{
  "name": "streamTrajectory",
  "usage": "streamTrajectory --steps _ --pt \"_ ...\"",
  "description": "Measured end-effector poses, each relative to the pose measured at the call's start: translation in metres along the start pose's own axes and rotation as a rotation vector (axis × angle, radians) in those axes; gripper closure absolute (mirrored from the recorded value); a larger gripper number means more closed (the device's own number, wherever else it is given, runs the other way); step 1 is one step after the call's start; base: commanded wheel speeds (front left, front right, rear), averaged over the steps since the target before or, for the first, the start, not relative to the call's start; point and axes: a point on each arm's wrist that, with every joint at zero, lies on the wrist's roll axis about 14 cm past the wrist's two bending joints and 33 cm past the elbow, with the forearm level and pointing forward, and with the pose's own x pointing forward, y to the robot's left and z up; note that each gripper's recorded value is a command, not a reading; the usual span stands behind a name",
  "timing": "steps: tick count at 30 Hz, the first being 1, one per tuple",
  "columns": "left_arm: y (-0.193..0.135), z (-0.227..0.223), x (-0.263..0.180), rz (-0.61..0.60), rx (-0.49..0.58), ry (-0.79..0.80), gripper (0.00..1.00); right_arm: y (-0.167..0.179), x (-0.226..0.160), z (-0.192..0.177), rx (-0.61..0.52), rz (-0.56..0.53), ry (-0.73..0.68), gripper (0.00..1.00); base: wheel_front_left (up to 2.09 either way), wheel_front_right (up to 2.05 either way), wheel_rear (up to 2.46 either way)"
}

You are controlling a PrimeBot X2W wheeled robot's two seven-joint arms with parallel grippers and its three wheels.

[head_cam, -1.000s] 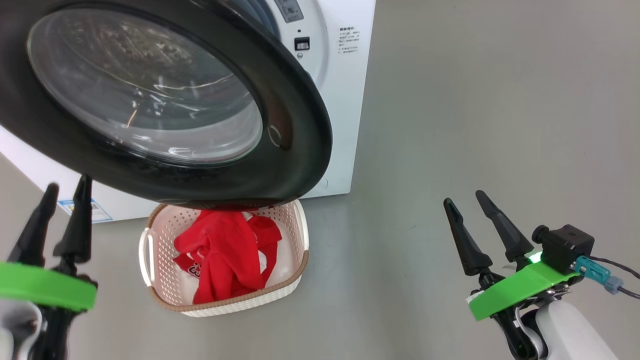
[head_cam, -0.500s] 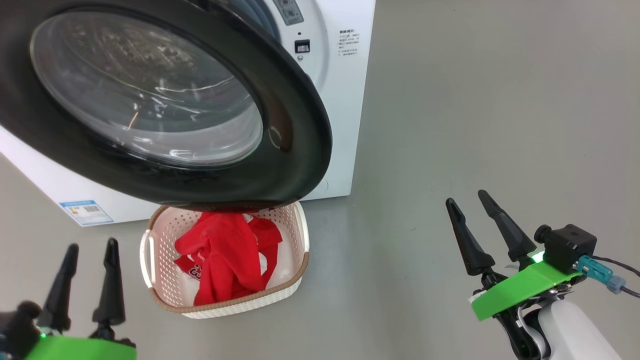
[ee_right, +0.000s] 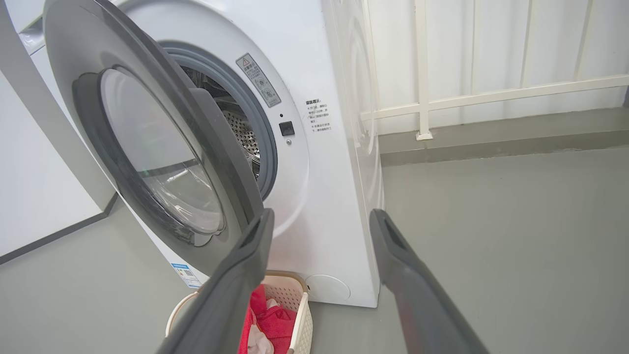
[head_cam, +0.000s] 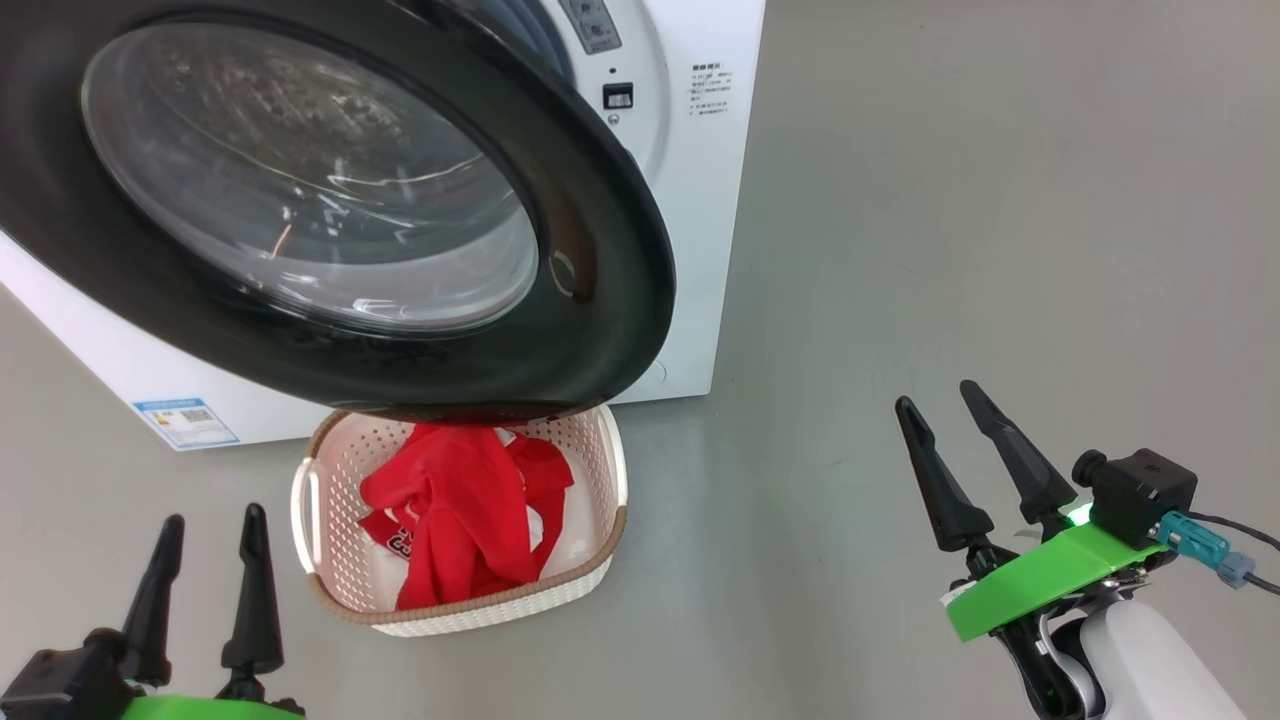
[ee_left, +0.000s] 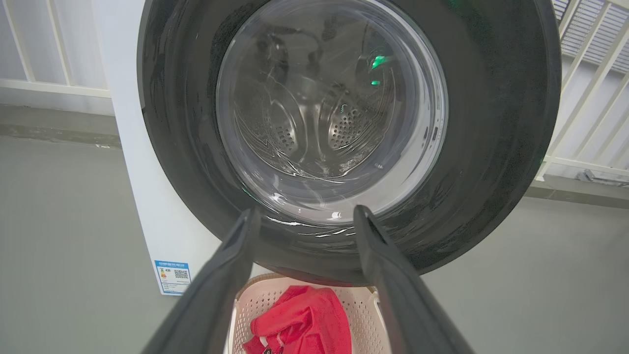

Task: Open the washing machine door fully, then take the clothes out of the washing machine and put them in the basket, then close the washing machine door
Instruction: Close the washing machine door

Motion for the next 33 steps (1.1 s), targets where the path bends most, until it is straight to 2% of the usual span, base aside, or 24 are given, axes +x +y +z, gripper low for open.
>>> streamTrajectory --steps 33 --pt "0.0005 0.0046 -0.0001 0.011 0.008 -0.028 0.0 0.0051 0.0002 -0.0032 -0.012 0.021 0.012 0.0 0.0 0.0 0.0"
